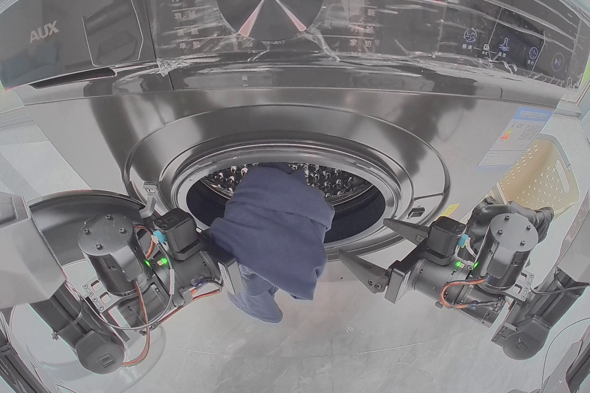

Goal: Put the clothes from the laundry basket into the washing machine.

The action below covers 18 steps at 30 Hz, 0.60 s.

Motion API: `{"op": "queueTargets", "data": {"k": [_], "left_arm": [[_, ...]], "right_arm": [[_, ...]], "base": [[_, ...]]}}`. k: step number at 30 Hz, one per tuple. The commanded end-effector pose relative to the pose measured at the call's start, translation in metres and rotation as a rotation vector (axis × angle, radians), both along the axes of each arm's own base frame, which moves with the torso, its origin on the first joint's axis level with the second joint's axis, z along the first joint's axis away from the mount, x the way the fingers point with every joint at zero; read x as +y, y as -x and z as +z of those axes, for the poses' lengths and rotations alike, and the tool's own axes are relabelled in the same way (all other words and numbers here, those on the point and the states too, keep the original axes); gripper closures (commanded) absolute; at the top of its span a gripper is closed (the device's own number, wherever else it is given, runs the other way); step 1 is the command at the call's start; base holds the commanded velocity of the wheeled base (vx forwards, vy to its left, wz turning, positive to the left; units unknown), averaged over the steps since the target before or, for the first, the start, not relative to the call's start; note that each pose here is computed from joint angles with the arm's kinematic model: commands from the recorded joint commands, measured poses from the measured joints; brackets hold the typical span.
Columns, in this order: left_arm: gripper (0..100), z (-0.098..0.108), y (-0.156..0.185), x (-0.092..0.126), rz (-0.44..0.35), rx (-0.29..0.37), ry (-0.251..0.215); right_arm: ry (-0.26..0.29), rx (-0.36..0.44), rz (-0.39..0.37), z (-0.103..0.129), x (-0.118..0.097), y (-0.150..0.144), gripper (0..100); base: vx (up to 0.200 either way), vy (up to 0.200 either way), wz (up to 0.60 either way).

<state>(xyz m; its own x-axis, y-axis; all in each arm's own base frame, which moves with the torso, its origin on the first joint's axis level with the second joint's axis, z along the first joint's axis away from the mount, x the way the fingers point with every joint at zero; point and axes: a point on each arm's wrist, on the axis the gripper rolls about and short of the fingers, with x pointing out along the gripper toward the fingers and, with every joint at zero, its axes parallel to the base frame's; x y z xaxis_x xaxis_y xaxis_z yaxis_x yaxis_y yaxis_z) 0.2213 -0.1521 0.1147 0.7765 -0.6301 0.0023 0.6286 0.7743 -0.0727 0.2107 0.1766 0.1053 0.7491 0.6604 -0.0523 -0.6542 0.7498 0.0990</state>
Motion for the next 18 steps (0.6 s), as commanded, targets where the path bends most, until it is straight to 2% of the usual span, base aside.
{"op": "queueTargets", "data": {"k": [1, 3, 6, 18], "left_arm": [[100, 0.0003, 0.0014, -0.0011, -0.004, 0.003, 0.004], [100, -0.0003, 0.0014, -0.0001, -0.001, 0.013, 0.012], [100, 0.0008, 0.0003, -0.0003, 0.001, 0.008, 0.016], [100, 0.001, -0.006, -0.0005, 0.013, 0.001, 0.02]], "right_arm": [[-0.011, -0.015, 0.003, 0.0052, -0.0012, 0.0025, 0], [-0.012, -0.016, 0.005, 0.0056, -0.001, 0.0029, 0], [-0.012, -0.014, 0.006, 0.0052, -0.0005, 0.003, 0], [-0.007, -0.008, 0.006, 0.0031, 0.0, 0.0024, 0]], "base": [[0.0, 0.0, 0.0], [0.0, 0.0, 0.0], [-0.2, 0.0, 0.0], [0.0, 0.0, 0.0]]}}
